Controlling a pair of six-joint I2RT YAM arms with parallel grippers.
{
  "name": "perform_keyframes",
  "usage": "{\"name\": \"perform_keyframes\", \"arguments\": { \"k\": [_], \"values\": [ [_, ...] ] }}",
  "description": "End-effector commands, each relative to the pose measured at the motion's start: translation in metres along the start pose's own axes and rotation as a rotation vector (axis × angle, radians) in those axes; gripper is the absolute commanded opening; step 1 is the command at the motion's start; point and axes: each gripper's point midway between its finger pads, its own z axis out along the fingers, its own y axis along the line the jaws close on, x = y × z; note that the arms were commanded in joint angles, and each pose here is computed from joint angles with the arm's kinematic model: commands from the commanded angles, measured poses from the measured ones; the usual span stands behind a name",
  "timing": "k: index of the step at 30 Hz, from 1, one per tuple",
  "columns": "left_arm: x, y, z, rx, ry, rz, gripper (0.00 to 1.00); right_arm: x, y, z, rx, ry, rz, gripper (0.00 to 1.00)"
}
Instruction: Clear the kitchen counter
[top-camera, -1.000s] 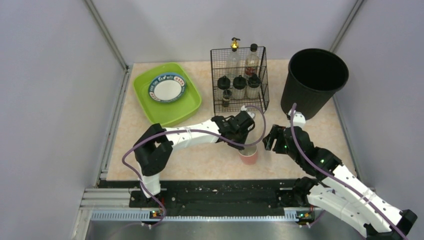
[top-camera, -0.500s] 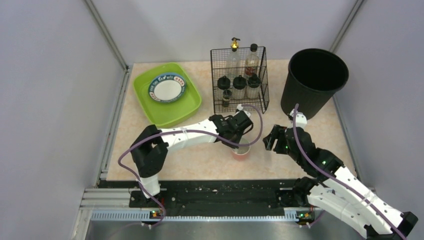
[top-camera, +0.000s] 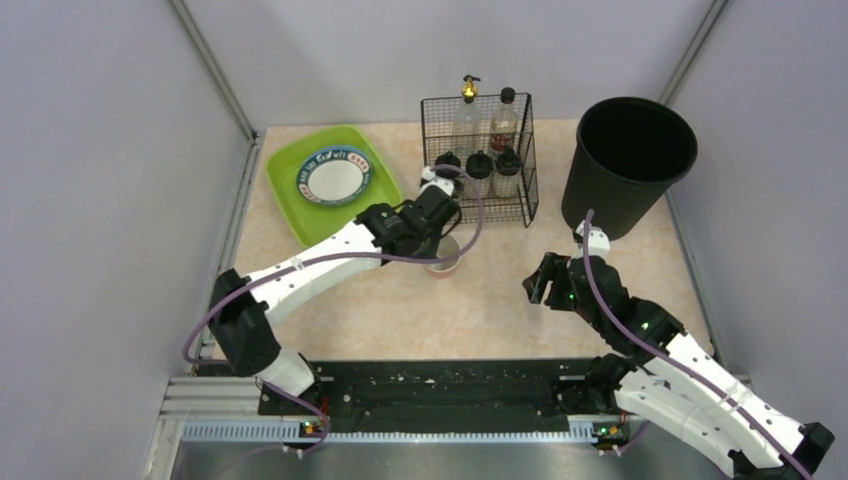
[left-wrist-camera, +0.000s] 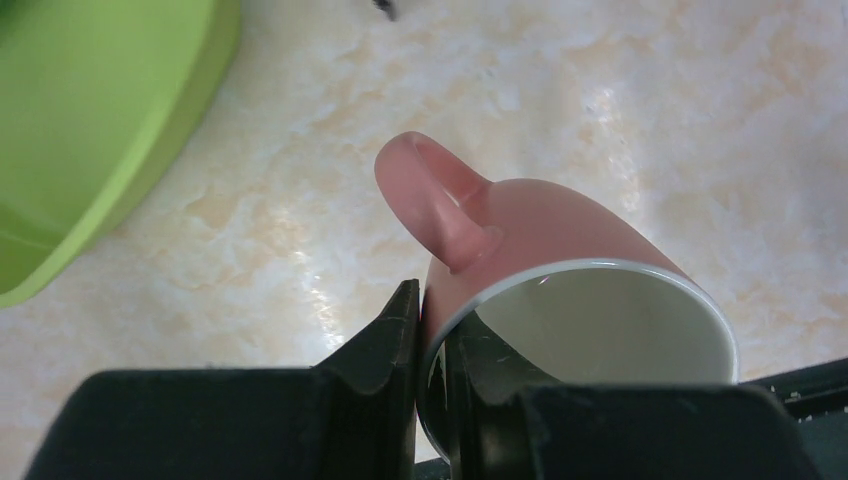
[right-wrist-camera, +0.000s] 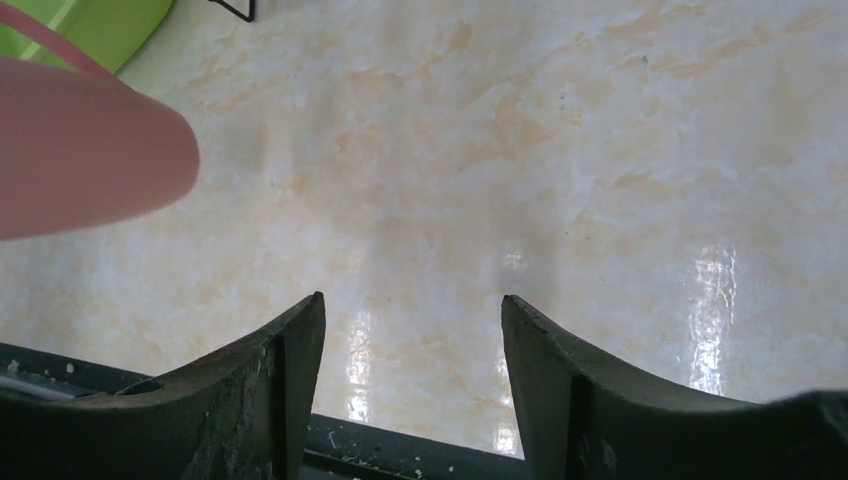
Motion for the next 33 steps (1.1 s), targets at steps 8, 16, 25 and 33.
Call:
{"name": "perform_keyframes", "arguments": {
  "k": [8, 16, 25, 33],
  "values": [
    [-0.072, 0.111, -0.043, -0.118, -0.261, -0.295, 0.00, -0.005, 0.031, -0.001, -0.154, -0.012, -0.004, 0.64],
    [-0.077, 0.174, -0.035, -0.264, -0.271, -0.415, 0.00, -0.004, 0.042, -0.001, -0.214, -0.005, -0.011, 0.64],
    [-0.084, 0.210, -0.006, -0.278, -0.223, -0.524, 0.00, 0.002, 0.044, 0.001, -0.232, 0.009, -0.014, 0.64],
    [-0.086, 0.234, 0.021, -0.281, -0.188, -0.591, 0.00, 0.007, 0.043, 0.004, -0.234, 0.023, -0.029, 0.64]
  ]
}}
